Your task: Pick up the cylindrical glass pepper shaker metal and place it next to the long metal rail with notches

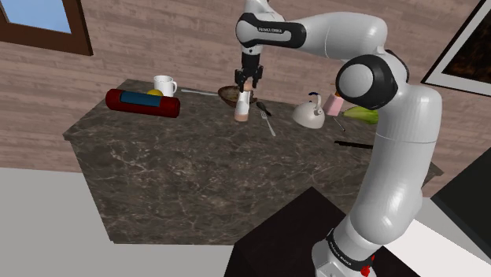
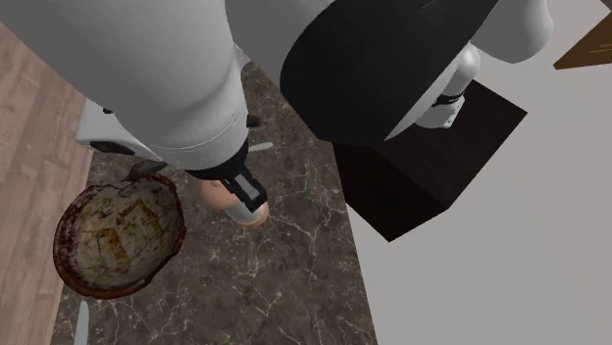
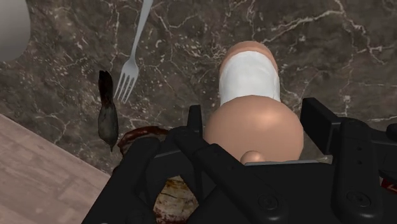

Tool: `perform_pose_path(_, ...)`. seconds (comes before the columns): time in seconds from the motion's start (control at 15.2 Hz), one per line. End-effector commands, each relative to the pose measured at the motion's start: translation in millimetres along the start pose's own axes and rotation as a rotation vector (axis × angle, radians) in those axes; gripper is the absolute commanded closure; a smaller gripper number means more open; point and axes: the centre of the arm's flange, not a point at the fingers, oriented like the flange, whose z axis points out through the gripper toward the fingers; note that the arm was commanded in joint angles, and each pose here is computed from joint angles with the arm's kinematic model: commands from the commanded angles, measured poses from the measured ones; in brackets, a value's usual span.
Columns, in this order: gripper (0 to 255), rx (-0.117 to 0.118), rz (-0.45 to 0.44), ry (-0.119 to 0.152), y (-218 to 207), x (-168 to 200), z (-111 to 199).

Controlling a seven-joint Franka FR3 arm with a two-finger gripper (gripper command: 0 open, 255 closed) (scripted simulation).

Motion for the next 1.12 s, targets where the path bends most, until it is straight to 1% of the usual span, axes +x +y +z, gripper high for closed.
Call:
perform_pose_path(0.0, 255, 0.000, 0.000, 0.000, 2, 1, -10)
perform_pose_path(0.4, 255, 0.000, 0.000, 0.000, 7, 1, -41)
perform_pose_path(0.46, 255, 0.000, 0.000, 0.000, 7, 1, -42)
perform_pose_path(1.06, 255, 0.000, 0.000, 0.000, 107, -60, -26)
